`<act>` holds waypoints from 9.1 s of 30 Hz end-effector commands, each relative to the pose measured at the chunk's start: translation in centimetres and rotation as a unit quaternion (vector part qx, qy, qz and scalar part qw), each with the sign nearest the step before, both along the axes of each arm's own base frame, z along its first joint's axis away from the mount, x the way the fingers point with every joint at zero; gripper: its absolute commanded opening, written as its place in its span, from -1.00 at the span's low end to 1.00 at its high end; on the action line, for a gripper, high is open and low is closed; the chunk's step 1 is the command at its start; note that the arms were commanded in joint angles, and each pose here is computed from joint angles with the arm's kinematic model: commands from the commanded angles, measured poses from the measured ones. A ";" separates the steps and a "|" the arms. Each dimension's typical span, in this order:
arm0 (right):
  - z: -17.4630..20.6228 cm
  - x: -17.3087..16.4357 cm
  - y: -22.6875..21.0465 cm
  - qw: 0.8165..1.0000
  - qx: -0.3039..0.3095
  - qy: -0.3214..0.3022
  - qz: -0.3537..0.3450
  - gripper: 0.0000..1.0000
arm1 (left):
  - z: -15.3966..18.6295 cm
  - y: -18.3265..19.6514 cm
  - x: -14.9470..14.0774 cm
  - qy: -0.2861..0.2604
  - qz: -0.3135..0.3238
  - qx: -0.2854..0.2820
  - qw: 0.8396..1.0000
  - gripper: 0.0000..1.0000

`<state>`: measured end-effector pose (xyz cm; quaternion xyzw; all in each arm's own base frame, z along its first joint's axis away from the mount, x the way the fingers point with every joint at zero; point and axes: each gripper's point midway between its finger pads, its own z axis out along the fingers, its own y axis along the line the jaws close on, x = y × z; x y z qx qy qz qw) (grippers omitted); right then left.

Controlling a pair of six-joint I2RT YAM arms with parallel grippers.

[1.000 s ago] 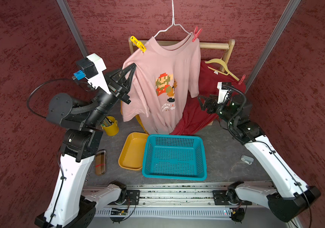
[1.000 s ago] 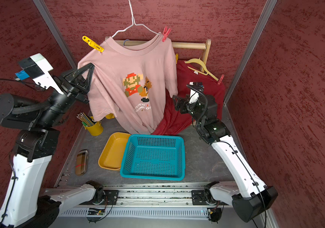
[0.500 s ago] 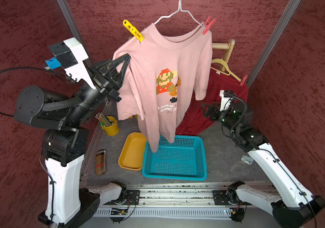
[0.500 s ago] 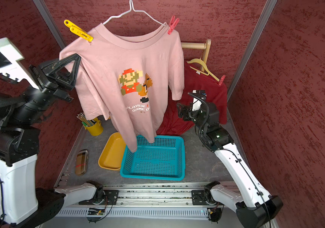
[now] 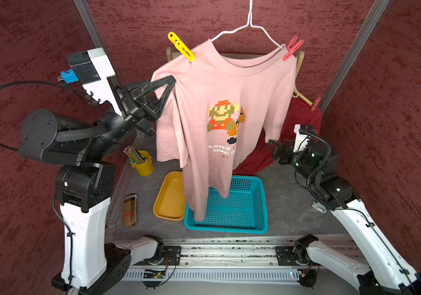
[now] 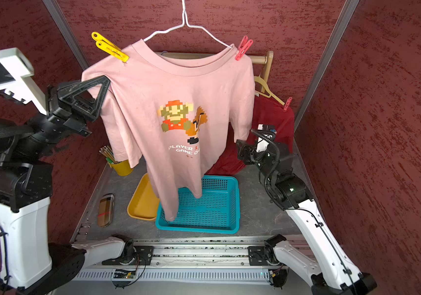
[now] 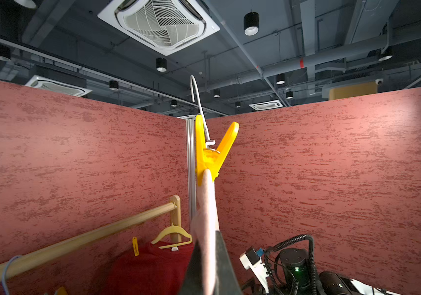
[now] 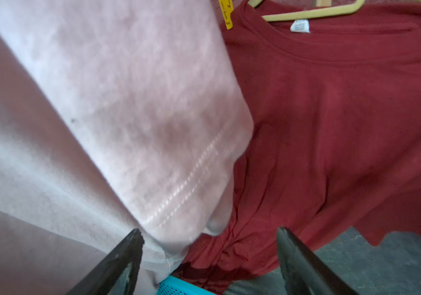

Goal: Remove the clothespins securing t-shirts to the hanger
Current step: Pick up the hanger from the clothes rail, then remove the clothespin from the hanger, then place the clothespin in the storage box, then adjust the hanger.

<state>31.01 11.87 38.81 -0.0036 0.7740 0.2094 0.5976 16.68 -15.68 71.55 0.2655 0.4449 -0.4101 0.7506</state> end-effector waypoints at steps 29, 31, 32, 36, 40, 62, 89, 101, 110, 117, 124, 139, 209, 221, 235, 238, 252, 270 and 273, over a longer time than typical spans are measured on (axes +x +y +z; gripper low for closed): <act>1.0 -3.3 -2.8 0.999 -0.004 0.002 -0.040 0.69 | -6.5 1.1 5.3 0.060 -0.072 -0.036 0.995 -1.00; 1.1 -3.4 -3.0 0.999 -0.006 0.001 -0.045 0.69 | -6.7 1.4 6.4 0.066 -0.077 -0.042 0.994 -1.00; 1.1 -3.4 -3.2 0.999 -0.007 0.000 -0.049 0.68 | -6.6 1.4 6.8 0.065 -0.079 -0.042 0.994 -1.00; 1.6 -3.4 -3.5 0.998 -0.010 -0.006 -0.056 0.68 | -5.3 0.9 6.7 0.044 -0.093 -0.029 0.994 -1.00; 2.7 -3.5 -3.7 0.998 -0.009 -0.017 -0.061 0.68 | -3.8 0.4 6.3 0.023 -0.110 -0.017 0.993 -1.00; 17.5 -8.7 -1.2 0.985 0.033 -0.154 0.064 0.71 | -15.0 -0.8 4.9 0.096 -0.180 0.048 0.978 -1.00; 10.6 -1.5 11.0 0.936 0.155 -0.061 0.311 0.33 | -26.2 -3.2 6.1 0.130 -0.208 0.113 0.963 -1.00; 9.6 -1.0 11.9 0.944 0.110 -0.077 0.300 -1.00 | -28.1 -3.0 6.9 0.171 -0.177 0.123 0.961 -1.00; 7.4 -0.7 12.1 0.953 0.035 -0.102 0.282 -1.00 | -30.1 -1.0 5.3 0.209 -0.092 0.132 0.965 0.49; 6.0 -1.7 12.7 0.954 -0.010 -0.124 0.273 -1.00 | -31.9 1.3 3.7 0.214 0.005 0.170 0.962 0.71; 5.8 -4.1 13.7 0.946 -0.049 -0.160 0.277 -1.00 | -31.7 0.0 1.7 0.173 -0.061 0.198 0.963 0.51; 4.9 -6.6 16.2 0.911 -0.052 -0.148 0.381 -1.00 | -34.5 -3.7 2.0 0.116 -0.051 0.287 0.950 0.46; 8.5 -2.9 9.3 0.968 -0.062 -0.189 0.153 -1.00 | -47.7 9.9 8.5 0.525 0.283 0.107 0.796 -1.00; 8.0 -2.5 10.0 0.970 -0.058 -0.171 0.163 -1.00 | -54.8 13.5 7.9 0.611 0.363 0.041 0.703 -0.69; 7.9 -2.9 11.8 0.965 -0.039 -0.154 0.211 -1.00 | -50.8 11.9 7.7 0.554 0.322 0.079 0.763 0.29; 7.9 -3.1 12.7 0.959 -0.033 -0.152 0.235 -1.00 | -47.9 11.4 8.0 0.509 0.314 0.097 0.796 0.33; 5.7 -2.5 19.6 0.932 0.023 -0.099 0.347 -1.00 | -32.1 2.1 9.5 0.222 0.177 0.186 0.941 0.13; 3.4 -3.4 20.5 0.932 0.000 -0.074 0.355 -1.00 | -36.0 -11.1 10.9 0.132 0.039 0.344 0.929 -0.37; 3.1 -3.7 20.4 0.930 -0.001 -0.076 0.359 -1.00 | -36.0 -11.1 11.0 0.121 0.043 0.344 0.930 -0.91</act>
